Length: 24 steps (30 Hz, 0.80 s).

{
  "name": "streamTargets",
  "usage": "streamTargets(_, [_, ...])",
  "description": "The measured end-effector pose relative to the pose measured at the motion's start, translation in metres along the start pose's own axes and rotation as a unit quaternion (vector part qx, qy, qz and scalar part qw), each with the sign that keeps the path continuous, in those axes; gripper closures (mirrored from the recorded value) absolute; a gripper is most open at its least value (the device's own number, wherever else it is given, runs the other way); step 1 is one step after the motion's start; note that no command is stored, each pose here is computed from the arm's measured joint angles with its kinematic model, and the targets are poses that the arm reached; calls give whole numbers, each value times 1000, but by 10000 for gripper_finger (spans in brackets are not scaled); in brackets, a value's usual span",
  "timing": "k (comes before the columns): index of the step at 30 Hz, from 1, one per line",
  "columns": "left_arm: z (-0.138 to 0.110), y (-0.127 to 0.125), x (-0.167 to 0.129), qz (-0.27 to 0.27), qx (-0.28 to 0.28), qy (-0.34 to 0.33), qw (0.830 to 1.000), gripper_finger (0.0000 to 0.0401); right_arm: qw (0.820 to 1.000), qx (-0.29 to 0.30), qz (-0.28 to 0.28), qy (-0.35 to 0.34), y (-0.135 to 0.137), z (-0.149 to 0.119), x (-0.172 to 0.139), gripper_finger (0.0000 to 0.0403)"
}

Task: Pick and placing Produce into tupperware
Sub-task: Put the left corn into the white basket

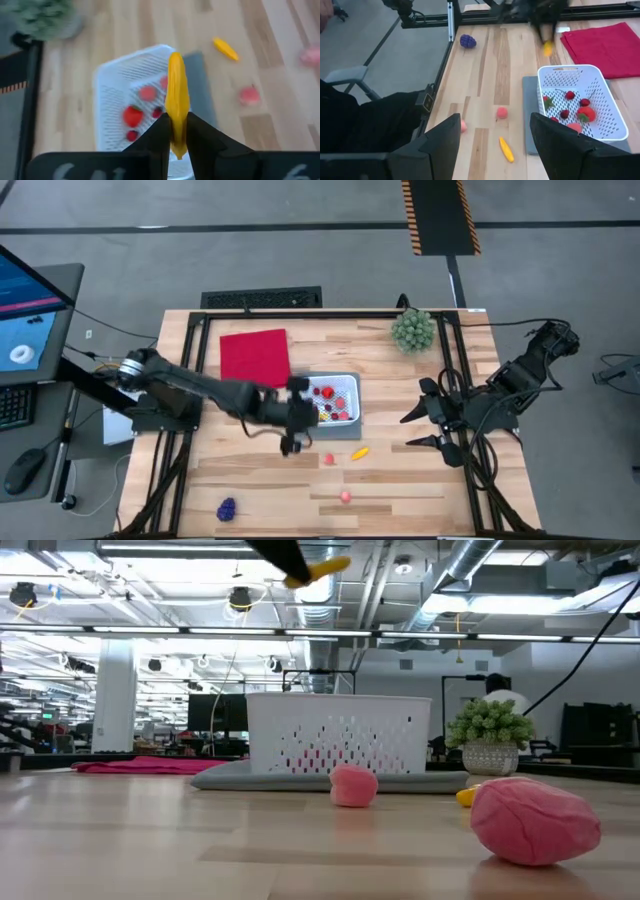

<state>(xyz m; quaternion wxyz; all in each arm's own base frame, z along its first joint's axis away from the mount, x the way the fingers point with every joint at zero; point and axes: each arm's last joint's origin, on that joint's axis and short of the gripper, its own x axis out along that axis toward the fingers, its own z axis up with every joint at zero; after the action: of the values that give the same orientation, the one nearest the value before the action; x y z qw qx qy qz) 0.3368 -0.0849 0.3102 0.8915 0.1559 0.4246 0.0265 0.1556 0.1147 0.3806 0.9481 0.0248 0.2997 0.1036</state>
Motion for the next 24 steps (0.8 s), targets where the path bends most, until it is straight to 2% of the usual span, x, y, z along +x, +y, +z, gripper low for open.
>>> streamTargets(6, [1,52,-18,-19,-71,-51,996,356,1000,-1,0,0,0,0,0,138])
streamTargets(13, [-10,99,1,-58,-137,-39,988,356,1000,-2,-1,1,0,0,0,138])
streamTargets(18, [-16,112,27,-81,-152,-15,985,356,1000,-12,-2,0,0,0,0,138])
streamTargets(24, [-17,112,60,-98,-142,-4,985,356,1000,-21,-9,-3,-1,0,0,138])
